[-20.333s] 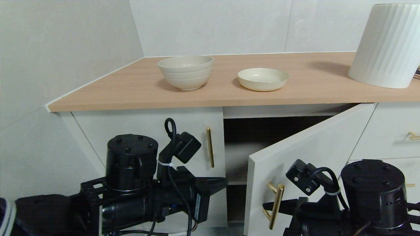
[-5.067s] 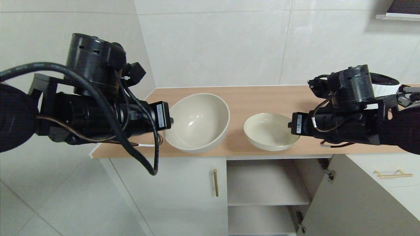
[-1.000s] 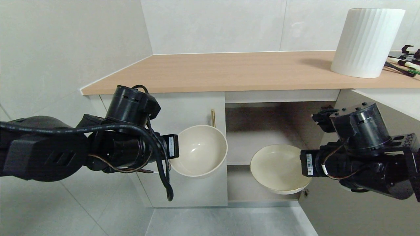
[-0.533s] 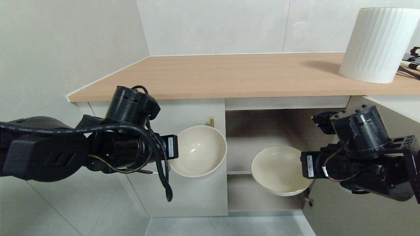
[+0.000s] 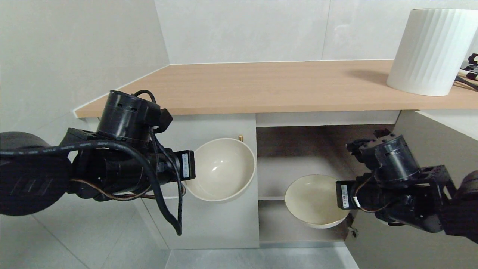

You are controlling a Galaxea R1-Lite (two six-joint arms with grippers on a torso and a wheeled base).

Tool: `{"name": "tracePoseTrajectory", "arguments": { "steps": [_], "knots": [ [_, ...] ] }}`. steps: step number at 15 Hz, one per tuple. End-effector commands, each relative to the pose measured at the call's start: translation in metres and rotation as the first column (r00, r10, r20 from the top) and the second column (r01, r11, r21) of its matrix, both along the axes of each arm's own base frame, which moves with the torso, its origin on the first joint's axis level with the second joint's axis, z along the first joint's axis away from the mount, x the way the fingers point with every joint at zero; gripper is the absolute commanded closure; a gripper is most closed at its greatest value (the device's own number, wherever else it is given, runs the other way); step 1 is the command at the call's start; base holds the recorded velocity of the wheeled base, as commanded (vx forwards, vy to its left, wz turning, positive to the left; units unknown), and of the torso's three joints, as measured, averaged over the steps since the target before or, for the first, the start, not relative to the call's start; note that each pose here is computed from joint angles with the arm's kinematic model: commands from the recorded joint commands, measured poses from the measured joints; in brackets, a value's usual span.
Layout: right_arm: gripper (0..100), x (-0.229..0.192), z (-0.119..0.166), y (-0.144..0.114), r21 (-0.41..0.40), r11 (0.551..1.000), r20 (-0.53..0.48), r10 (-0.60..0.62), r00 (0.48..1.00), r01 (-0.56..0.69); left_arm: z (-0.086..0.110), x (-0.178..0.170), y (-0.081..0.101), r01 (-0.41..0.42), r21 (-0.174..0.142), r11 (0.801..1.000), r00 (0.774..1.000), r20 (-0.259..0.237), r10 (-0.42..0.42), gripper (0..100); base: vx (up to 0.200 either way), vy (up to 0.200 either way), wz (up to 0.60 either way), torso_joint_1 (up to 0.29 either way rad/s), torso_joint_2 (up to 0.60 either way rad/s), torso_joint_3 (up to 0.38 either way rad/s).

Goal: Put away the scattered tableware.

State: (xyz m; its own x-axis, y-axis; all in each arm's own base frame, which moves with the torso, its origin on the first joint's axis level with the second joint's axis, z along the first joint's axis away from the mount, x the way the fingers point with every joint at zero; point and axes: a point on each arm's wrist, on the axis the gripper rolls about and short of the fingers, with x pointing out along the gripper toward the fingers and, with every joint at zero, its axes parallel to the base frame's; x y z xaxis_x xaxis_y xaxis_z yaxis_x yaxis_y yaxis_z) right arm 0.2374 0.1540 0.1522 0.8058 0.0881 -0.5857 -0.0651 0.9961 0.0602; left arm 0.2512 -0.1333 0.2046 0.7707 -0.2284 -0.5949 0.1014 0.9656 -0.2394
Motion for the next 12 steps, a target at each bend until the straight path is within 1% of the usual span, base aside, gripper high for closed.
{"name": "tracePoseTrajectory", "arguments": {
  "steps": [1, 2, 3, 4, 5, 6, 7, 9, 10, 12],
  "knots": [
    [100, 0.042, -0.048, -0.002, -0.034, 0.996, -0.056, -0.082, 0.995, 0.081, 0.003, -0.003, 0.002, 0.000, -0.006, 1.000, 1.000, 0.008, 0.000, 100, 0.000, 0.000, 0.00, 0.000, 0.00, 0.000],
    [100, 0.064, -0.069, -0.003, -0.016, 0.993, -0.030, -0.114, 0.993, 0.114, 0.002, -0.002, 0.001, 0.002, -0.004, 1.000, 1.000, 0.004, -0.002, 100, 0.000, 0.000, 0.00, 0.000, 0.00, 0.000],
    [100, 0.075, -0.084, -0.001, -0.007, 0.992, -0.003, -0.123, 0.992, 0.123, 0.001, -0.002, 0.001, 0.002, -0.003, 1.000, 1.000, 0.003, -0.002, 100, 0.000, 0.000, 0.00, 0.000, 0.00, 0.000],
    [100, 0.079, -0.089, 0.000, -0.001, 0.993, 0.005, -0.121, 0.993, 0.121, 0.002, -0.002, 0.001, 0.002, -0.005, 1.000, 1.000, 0.005, -0.002, 100, 0.000, 0.000, 0.00, 0.000, 0.00, 0.000],
    [100, 0.087, -0.102, 0.005, 0.000, 0.993, 0.025, -0.115, 0.993, 0.115, 0.002, -0.003, 0.001, 0.002, -0.006, 1.000, 1.000, 0.007, -0.002, 100, 0.000, 0.000, 0.00, 0.000, 0.00, 0.000],
    [100, 0.090, -0.105, 0.006, 0.000, 0.993, 0.026, -0.114, 0.993, 0.114, 0.002, -0.003, 0.001, 0.002, -0.006, 1.000, 1.000, 0.007, -0.002, 100, 0.000, 0.000, 0.00, 0.000, 0.00, 0.000],
    [100, 0.102, -0.116, 0.010, -0.006, 0.992, 0.025, -0.123, 0.992, 0.123, 0.001, -0.002, 0.001, 0.002, -0.005, 1.000, 1.000, 0.004, -0.002, 100, 0.000, 0.000, 0.00, 0.000, 0.00, 0.000],
    [100, 0.122, -0.130, 0.009, -0.015, 0.989, 0.025, -0.145, 0.989, 0.145, 0.000, -0.002, -0.001, 0.007, -0.004, 1.000, 1.000, 0.001, -0.007, 100, 0.000, 0.000, 0.00, 0.000, 0.00, 0.000],
    [100, 0.132, -0.133, 0.004, -0.022, 0.987, 0.032, -0.158, 0.987, 0.159, 0.001, -0.003, -0.001, 0.008, -0.005, 1.000, 1.000, 0.002, -0.008, 100, 0.000, 0.000, 0.00, 0.000, 0.00, 0.000],
    [100, 0.137, -0.134, 0.004, -0.027, 0.987, 0.038, -0.160, 0.986, 0.161, 0.002, -0.004, -0.002, 0.011, -0.007, 1.000, 1.000, 0.005, -0.011, 100, 0.000, 0.000, 0.00, 0.000, 0.00, 0.000]
  ]
}}
